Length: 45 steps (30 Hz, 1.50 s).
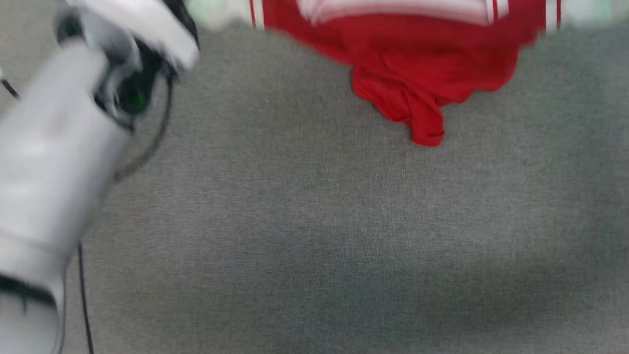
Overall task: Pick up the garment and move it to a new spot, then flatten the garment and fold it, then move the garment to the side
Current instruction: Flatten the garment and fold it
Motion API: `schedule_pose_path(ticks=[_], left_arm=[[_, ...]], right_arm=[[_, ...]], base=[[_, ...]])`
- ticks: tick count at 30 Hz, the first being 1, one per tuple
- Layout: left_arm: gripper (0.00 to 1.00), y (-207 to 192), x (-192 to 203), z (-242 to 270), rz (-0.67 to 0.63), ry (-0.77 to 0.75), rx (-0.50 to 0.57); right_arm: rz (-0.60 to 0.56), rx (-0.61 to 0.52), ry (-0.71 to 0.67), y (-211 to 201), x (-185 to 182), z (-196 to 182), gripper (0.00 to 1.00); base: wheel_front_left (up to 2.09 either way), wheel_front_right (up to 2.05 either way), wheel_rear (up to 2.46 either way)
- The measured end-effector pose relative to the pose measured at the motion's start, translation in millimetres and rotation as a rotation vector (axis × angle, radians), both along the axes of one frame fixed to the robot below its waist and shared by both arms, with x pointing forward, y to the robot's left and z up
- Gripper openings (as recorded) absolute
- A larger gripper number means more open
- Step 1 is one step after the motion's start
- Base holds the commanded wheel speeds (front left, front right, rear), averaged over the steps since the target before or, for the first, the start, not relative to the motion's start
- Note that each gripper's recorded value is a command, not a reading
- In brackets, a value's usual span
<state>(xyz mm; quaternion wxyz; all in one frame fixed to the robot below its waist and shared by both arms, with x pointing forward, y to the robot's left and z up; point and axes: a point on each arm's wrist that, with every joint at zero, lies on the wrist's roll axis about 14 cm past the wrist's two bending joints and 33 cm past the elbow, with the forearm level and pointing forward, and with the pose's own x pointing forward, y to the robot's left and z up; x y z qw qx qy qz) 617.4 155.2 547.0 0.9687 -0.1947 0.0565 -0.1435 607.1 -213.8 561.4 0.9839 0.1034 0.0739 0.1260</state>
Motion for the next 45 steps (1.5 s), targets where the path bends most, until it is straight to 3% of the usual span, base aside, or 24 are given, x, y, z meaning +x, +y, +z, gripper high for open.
schedule_pose_path(ticks=[5, 11, 17, 20, 22, 26, 31, 34, 39, 45], left_arm=[[0.00, 12, 53, 51, 0.131, -0.143, -0.111], [0.00, 10, 83, 115, 0.169, -0.297, -0.127], [0.00, 15, 82, 196, 0.187, -0.458, -0.208], [0.00, 16, 75, 203, 0.189, -0.469, -0.237], [0.00, 9, 72, 175, 0.180, -0.401, -0.214], [0.00, -9, 58, 103, 0.103, -0.199, -0.131], [0.00, -16, 20, 23, 0.021, 0.002, -0.149], [0.00, -16, -16, -25, -0.019, 0.121, -0.144], [0.00, -26, -97, -97, -0.148, 0.301, -0.034], [0.00, -22, -175, -135, -0.230, 0.403, 0.020]], right_arm=[[-0.067, 0.046, -0.159, -1, 53, 62, 0.00], [-0.115, 0.043, -0.333, -1, 80, 126, 0.00], [-0.171, 0.046, -0.478, -9, 82, 184, 0.00], [-0.181, 0.042, -0.498, -10, 78, 194, 0.00], [-0.159, 0.010, -0.465, -2, 76, 184, 0.00], [-0.090, -0.070, -0.323, 15, 66, 128, 0.00], [-0.041, -0.108, -0.142, 7, 37, 52, 0.00], [-0.001, -0.110, -0.011, 4, 7, -1, 0.00], [0.051, -0.107, 0.215, -7, -62, -79, 0.00], [0.121, -0.114, 0.406, -13, -144, -127, 0.00]], base=[[0.00, 0.00, 0.00], [0.00, 0.00, 0.00], [0.00, 0.00, 0.00], [0.00, 0.00, 0.00], [0.00, 0.00, 0.00], [0.00, 0.00, 0.00], [0.00, 0.00, 0.00], [0.00, 0.00, 0.00], [0.00, 0.00, 0.00], [0.00, 0.00, 0.00]])
